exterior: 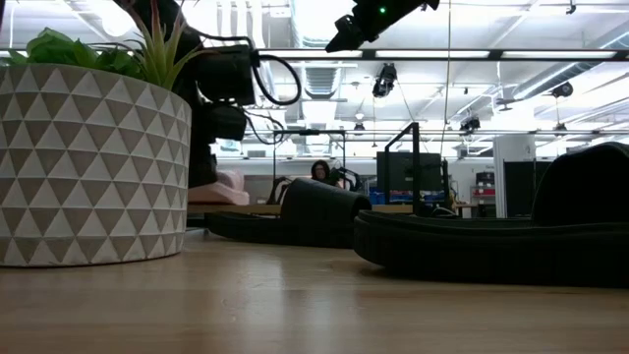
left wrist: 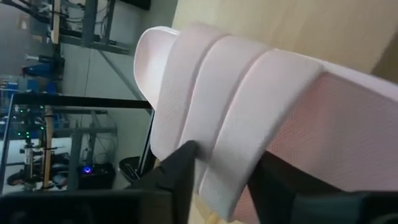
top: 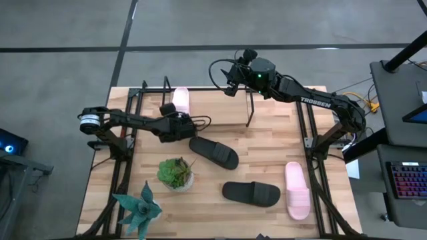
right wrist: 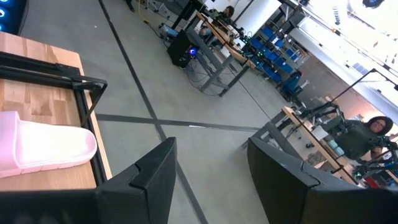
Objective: Pick and place slides into the shelf
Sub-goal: Adjust the top pink slide on the shelf, then put the bottom pink slide on the shelf
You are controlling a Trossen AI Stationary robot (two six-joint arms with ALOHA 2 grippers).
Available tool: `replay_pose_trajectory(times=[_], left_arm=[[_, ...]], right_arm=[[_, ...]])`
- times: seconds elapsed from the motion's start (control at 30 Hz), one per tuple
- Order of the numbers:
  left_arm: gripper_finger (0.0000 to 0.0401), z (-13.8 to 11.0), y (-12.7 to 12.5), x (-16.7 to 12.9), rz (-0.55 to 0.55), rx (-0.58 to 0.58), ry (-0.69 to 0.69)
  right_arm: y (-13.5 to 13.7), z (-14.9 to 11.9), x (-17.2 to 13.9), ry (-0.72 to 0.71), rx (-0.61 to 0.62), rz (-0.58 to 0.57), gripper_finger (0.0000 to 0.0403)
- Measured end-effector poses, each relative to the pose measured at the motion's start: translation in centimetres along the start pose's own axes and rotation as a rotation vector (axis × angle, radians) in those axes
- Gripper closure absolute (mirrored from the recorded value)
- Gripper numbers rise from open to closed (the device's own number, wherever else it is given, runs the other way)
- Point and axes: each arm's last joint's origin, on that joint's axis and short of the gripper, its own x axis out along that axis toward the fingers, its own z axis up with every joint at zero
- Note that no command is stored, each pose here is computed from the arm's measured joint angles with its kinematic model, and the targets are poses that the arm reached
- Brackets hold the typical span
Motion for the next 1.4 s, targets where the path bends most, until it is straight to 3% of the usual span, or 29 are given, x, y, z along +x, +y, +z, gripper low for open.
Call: replay_pose_trajectory(times=[0.2,0.4,0.57,0.93,1.1,1.4], left_arm=[[0.0213,0.5,0.4,-0.1,-0.024,0.020,-0.002],[0.0178,1.6,1.1,-0.8,-0.060,0.028,-0.029],[0.0164,1.4,2.0,-1.5,-0.090,0.062,-0.040],[0.0163,-0.1,5.6,-4.6,-0.270,-0.017,-0.140],[0.0163,-0.4,7.6,-6.9,-0.419,-0.103,-0.360],[0.0163,-2.5,9.2,-10.4,-0.720,-0.068,-0.965]], right_arm=[[0.0,0.0,0.0,0.000,0.000,0.000,0.0216],[0.0,0.0,0.0,0.000,0.000,0.000,0.0216],[0.0,0.0,0.0,0.000,0.000,0.000,0.0216],[0.0,0.0,0.0,0.000,-0.003,0.000,0.0216],[0.0,0.0,0.0,0.000,-0.008,-0.001,0.0216],[0.1,0.6,-1.0,-0.012,-0.035,0.020,0.0216]])
